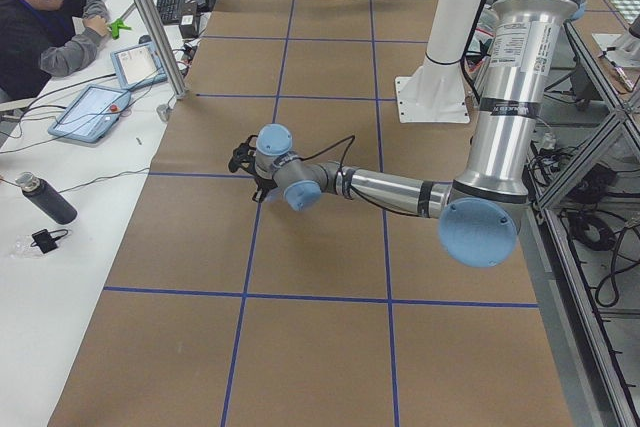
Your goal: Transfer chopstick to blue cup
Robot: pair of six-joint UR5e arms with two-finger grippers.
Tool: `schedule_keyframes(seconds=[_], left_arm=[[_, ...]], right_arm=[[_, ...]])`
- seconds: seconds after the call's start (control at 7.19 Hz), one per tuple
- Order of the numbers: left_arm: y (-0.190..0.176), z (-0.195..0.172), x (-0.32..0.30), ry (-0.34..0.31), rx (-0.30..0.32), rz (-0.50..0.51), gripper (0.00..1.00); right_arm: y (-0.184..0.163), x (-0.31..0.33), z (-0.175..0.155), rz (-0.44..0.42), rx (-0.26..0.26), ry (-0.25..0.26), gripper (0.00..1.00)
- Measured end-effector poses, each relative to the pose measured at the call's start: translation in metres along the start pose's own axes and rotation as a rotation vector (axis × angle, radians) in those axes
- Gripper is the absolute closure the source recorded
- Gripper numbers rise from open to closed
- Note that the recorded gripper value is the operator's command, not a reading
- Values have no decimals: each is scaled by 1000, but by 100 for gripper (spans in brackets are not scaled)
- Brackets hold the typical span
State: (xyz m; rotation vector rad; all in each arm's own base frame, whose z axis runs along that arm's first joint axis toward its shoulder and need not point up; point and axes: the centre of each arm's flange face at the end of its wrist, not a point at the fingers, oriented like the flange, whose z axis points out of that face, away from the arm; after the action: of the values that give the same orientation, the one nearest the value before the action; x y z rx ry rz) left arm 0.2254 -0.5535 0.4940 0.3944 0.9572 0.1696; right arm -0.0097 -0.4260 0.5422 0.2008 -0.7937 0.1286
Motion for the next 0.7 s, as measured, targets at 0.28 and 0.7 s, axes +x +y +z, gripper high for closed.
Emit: schedule_keyframes(seconds=[0.28, 0.7], left_arm=[[-41, 7, 94, 74, 29, -108, 100], [-27, 73, 306, 109, 53, -194, 100]], right_arm=[[0, 0, 0, 1, -2, -1, 0], [0, 0, 1, 4, -3, -3, 0]])
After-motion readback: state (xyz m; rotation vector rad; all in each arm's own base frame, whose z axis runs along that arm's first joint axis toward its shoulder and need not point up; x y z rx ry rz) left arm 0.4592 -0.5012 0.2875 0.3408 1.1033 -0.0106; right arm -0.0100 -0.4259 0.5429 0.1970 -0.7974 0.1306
